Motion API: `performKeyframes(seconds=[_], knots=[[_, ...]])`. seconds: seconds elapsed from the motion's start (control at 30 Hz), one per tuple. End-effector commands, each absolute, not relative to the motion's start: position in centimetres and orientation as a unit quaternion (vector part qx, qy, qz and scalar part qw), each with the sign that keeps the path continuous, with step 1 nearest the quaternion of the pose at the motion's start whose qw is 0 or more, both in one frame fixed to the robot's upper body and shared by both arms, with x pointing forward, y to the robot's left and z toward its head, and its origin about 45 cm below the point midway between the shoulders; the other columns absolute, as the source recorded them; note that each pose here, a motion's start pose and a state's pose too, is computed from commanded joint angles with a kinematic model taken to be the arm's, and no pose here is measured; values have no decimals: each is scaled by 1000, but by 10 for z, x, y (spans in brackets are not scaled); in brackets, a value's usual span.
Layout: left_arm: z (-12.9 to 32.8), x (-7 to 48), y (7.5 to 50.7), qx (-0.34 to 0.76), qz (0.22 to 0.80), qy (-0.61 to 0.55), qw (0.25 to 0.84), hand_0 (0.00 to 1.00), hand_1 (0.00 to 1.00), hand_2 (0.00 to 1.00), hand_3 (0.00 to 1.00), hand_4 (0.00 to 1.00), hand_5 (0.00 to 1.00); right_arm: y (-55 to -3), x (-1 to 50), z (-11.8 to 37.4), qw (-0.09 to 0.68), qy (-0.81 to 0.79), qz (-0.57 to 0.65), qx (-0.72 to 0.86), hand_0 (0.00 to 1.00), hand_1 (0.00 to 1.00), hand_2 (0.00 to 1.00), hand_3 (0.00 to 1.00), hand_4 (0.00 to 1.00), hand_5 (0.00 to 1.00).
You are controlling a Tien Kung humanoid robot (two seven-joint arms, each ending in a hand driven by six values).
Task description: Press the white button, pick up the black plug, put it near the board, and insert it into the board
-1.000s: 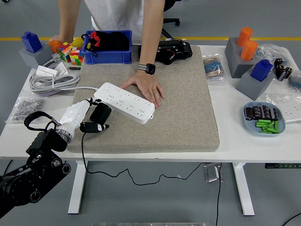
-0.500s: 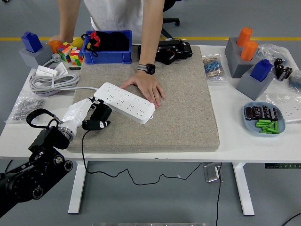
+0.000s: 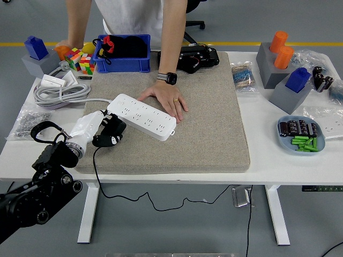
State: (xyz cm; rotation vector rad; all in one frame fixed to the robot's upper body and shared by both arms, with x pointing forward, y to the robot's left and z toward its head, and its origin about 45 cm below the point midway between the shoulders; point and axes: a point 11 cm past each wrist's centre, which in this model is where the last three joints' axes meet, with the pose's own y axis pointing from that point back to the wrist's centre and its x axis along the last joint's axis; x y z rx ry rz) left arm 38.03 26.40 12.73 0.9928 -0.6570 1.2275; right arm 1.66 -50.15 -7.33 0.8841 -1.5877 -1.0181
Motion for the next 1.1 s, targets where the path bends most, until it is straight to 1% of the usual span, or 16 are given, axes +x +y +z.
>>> performKeyframes(seconds=[0.03, 0.07, 0.23, 0.27, 0.43, 0.47, 1.1], knots=[[128, 381, 264, 437, 543, -292, 656, 544, 560, 546, 630, 648, 11, -501, 16, -73, 505, -658, -422, 366, 806, 718, 716, 664, 727, 486], [128, 381, 264, 436, 543, -293, 655, 369, 361, 430, 604, 548, 2, -501, 16, -73, 505, -658, -422, 366, 806, 717, 716, 662, 727, 486], [128, 381, 265, 434, 543, -298, 654, 369, 361, 430, 604, 548, 2, -501, 17, -74, 505, -658, -422, 367, 806, 717, 716, 662, 727, 486], [127, 381, 265, 433, 543, -299, 654, 236, 224, 348, 591, 421, 2, -501, 17, -74, 505, -658, -422, 367, 806, 718, 716, 660, 727, 486], [126, 380, 265, 430, 545, -293, 657, 236, 224, 348, 591, 421, 2, -501, 16, -74, 506, -657, -422, 366, 806, 718, 716, 660, 727, 486], [126, 380, 266, 430, 545, -293, 657, 189, 145, 260, 573, 384, 2, -501, 16, -74, 506, -657, -422, 366, 807, 717, 716, 660, 728, 486], [137, 384, 260, 413, 548, -292, 666, 181, 127, 229, 567, 368, 2, -501, 16, -74, 504, -659, -422, 366, 806, 714, 713, 659, 727, 486]])
